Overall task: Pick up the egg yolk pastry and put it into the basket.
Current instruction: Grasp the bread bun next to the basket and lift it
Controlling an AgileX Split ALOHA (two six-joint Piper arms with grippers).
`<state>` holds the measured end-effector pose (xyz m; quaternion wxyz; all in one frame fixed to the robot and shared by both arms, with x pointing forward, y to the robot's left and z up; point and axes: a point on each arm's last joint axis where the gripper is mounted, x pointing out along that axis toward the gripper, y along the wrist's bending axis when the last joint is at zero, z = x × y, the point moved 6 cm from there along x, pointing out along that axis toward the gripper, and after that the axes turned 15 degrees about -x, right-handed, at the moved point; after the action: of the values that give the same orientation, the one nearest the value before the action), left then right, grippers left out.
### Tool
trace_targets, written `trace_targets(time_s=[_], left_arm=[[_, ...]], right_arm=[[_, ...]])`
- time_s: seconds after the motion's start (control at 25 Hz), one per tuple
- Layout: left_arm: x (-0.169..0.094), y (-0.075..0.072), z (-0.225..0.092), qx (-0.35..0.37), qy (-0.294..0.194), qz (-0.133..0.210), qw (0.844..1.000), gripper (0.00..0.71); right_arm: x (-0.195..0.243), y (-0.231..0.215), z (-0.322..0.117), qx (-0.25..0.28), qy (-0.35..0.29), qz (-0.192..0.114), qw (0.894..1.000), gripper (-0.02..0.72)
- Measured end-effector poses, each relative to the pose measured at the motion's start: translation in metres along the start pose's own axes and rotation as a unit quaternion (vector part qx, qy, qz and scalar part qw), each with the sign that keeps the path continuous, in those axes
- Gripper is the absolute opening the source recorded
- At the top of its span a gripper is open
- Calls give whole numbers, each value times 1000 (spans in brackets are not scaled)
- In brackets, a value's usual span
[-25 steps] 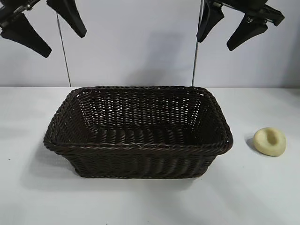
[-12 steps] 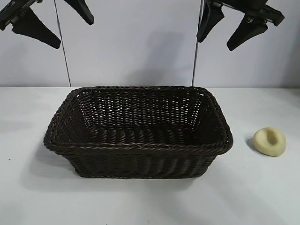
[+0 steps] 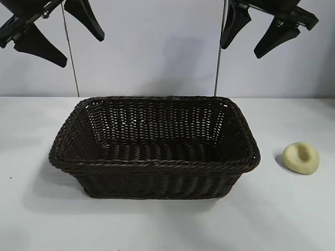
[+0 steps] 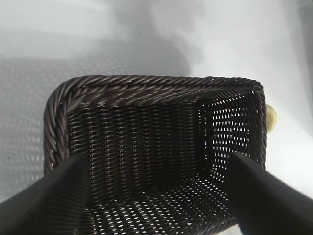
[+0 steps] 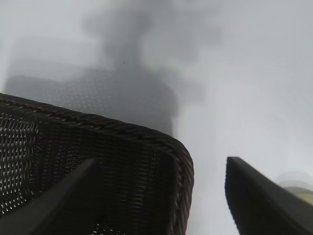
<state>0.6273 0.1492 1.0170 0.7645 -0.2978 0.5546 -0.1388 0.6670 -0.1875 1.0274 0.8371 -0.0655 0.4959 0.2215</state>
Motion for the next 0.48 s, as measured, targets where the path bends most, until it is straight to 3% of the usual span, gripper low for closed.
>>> trace_targets(time_s=[0.24,0.48], left_arm=[[0,0,0,0,-1,0,1000,559],[0,0,0,0,-1,0,1000,559]], right_arm=[[-1,-7,-9,-1,27,-6,1000,519],[-12,-49,-27,34,56,-33,997,519]])
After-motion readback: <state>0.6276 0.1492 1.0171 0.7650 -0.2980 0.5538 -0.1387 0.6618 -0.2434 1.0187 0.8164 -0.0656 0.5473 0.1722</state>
